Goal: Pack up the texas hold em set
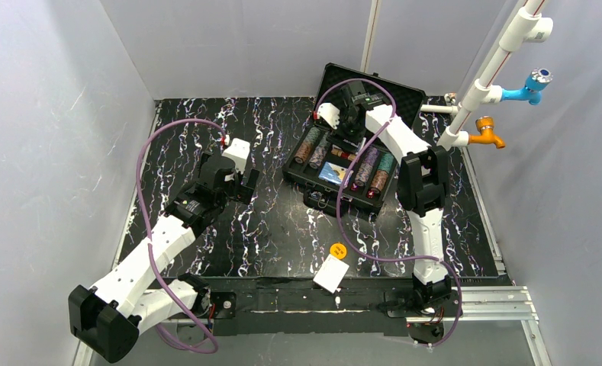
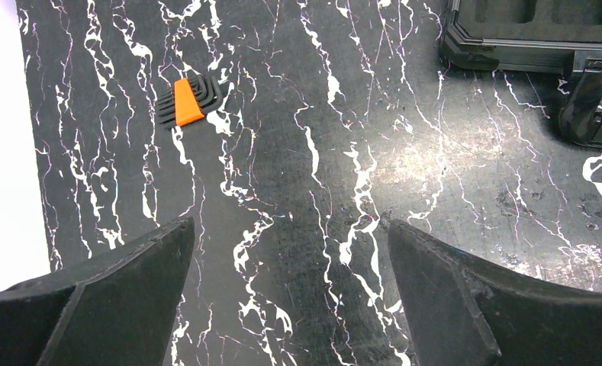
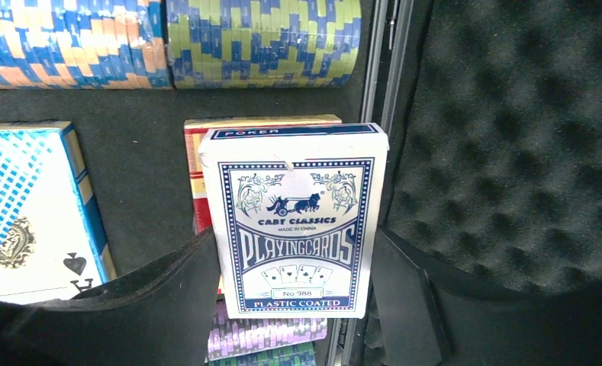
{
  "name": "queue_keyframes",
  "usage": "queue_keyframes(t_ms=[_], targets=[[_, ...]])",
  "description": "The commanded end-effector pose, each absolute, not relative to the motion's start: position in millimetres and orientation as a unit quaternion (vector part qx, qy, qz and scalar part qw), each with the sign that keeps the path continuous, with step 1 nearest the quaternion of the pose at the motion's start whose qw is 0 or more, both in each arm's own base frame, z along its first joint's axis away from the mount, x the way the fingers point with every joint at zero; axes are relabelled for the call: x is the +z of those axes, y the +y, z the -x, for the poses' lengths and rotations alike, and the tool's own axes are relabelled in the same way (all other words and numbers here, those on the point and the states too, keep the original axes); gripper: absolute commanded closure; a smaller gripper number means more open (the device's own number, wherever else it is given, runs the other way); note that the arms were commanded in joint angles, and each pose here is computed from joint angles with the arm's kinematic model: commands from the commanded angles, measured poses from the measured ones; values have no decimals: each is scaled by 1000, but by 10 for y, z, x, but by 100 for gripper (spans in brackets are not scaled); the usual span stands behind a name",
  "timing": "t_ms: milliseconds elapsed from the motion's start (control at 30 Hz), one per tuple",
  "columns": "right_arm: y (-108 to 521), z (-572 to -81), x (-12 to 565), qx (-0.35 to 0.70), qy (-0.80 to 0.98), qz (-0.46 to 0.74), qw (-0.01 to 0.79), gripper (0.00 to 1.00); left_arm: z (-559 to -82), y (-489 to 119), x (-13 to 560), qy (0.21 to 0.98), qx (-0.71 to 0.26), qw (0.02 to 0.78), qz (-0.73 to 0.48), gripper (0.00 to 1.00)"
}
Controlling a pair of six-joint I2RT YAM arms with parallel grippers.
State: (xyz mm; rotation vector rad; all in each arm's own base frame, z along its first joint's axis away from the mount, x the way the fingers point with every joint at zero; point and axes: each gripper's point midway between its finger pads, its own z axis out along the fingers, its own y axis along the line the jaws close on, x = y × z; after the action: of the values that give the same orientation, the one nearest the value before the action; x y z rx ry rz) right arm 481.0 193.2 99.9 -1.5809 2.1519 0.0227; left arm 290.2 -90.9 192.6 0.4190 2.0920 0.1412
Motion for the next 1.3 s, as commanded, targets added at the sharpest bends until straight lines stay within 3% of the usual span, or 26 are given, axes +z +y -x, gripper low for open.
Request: queue_keyframes(t_ms=[0,267,567,867,1267], targets=[[1981,-4736,1211,31,780,575,244,32,-2912,-914,1969,853,58,489,-173,2],[1944,-4722,1120,23,791,568,229,31,-2914,-911,1971,853,59,489,-173,2],[1888,-4846,1157,-13,798,551,244,2,-2913,-901,1974,853,62,489,-173,2],[2001,-4829,1481,-30,787,550,278,2,-2915,-903,1981,852,63,489,-175,2],[2668,-4420,2336,14,748,508,427,2,-2882,-881,2089,845,57,505,-168,2]])
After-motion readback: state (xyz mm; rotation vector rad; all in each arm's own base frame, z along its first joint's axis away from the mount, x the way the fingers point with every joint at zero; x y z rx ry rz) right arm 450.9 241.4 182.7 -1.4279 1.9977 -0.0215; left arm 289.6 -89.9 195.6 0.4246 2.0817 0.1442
